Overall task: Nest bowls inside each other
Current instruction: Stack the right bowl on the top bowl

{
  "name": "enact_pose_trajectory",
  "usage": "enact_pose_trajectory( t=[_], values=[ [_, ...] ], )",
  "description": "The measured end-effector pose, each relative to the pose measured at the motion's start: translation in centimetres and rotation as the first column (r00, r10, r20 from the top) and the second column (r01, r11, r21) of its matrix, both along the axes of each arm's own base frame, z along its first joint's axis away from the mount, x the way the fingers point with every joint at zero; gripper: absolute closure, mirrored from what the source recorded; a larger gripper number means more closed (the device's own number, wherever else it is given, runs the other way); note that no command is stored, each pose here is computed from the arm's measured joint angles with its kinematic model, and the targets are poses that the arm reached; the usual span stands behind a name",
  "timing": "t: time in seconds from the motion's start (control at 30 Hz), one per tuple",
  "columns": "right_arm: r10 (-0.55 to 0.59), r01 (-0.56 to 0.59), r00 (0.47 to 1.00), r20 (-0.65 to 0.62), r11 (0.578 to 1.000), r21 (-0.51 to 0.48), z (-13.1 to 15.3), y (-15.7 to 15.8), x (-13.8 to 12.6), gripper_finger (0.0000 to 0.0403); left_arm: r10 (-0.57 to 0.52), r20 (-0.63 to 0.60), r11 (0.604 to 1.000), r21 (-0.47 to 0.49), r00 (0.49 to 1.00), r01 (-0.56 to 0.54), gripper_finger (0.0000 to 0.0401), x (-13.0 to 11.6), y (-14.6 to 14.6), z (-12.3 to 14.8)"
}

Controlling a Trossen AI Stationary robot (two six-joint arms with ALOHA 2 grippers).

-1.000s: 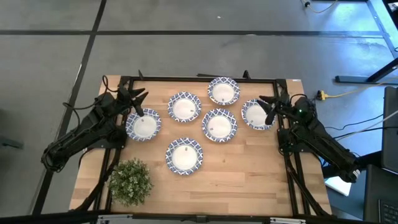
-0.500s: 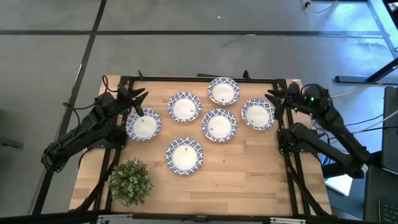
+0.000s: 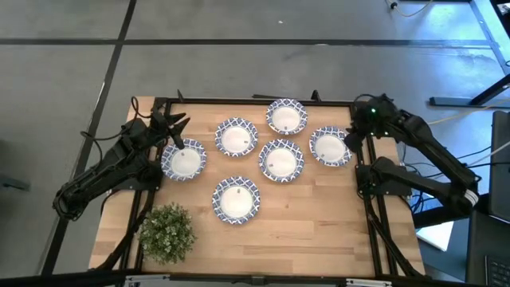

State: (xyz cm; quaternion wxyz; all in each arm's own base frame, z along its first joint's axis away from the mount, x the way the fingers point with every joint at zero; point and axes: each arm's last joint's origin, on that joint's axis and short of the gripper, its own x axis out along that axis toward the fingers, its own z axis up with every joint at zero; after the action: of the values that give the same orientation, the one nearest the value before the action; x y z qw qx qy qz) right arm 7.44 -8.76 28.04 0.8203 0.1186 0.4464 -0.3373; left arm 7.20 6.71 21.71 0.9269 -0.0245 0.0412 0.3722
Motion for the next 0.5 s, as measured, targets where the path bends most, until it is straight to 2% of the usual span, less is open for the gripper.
enact_pose_trajectory(
  t=[0.13, 0.33, 0.5],
  values=[
    [0.023, -0.018, 0.997, -0.067, 0.997, 0.073, -1.7, -1.2, 0.3, 0.0267, 0.000, 0.000, 1.000, 0.000, 1.000, 0.000, 0.0290, 0.0, 0.0, 0.0],
    [0.000, 0.022, 0.988, -0.151, 0.989, 0.144, -3.3, -3.5, 0.1, 0.0267, 0.001, 0.000, 1.000, -0.001, 1.000, -0.001, 0.0290, 0.0, 0.0, 0.0],
    [0.025, -0.015, 0.999, -0.041, 0.971, 0.240, -4.2, -5.4, -0.2, 0.0267, 0.001, 0.004, 1.000, -0.005, 1.000, -0.001, 0.0290, 0.0, 0.0, 0.0]
  ],
)
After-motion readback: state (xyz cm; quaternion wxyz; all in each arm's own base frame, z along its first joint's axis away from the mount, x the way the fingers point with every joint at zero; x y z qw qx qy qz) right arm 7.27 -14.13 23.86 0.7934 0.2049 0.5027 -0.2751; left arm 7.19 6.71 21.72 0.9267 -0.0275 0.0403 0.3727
